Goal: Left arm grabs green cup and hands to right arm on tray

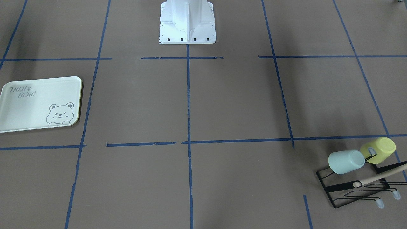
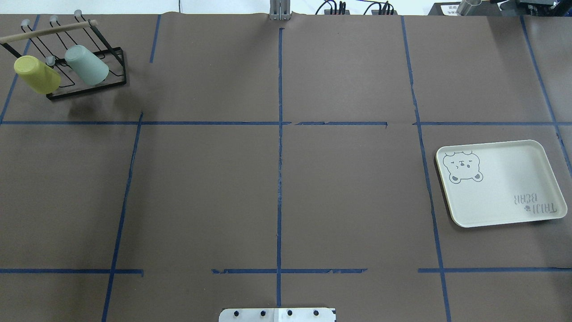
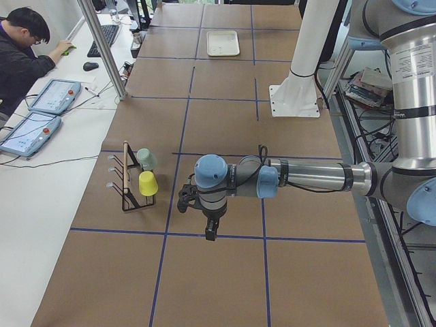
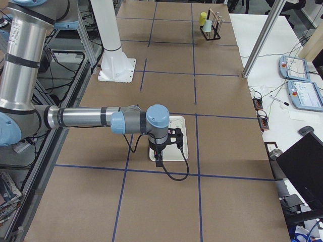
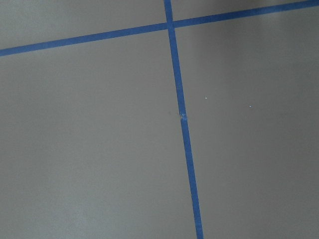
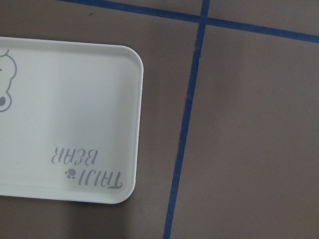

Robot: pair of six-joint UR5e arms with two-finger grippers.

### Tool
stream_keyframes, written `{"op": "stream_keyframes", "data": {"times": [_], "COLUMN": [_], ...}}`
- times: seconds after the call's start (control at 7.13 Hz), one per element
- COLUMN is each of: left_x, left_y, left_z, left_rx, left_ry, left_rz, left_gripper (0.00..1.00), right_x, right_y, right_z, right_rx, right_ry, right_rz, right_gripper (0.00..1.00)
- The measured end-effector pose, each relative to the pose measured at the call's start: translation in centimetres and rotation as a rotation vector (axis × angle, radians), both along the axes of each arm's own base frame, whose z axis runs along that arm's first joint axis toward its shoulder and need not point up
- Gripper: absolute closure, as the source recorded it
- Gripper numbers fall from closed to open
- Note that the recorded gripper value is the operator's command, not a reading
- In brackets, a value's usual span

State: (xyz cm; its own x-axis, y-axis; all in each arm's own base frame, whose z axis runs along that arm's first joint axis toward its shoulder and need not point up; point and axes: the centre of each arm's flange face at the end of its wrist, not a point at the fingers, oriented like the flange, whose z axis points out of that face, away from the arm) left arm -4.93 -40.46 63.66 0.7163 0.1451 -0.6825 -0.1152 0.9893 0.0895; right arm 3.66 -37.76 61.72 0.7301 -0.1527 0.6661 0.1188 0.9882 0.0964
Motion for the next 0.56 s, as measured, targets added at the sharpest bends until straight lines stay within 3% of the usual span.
{"op": "stream_keyframes", "data": {"times": [0.56], "left_x": [0.06], "left_y": [-0.28], "left_z": [-0.09], "left_rx": [0.006], "left_ry": [-0.001], "left_rz": [0.001], "left_gripper": [0.0], "right_x": [-0.01], "right_y": [-0.01], "right_z": [-0.08], "right_rx": [0.001], "right_ry": [-0.002], "right_rz": [0.001], "right_gripper": [0.0]}}
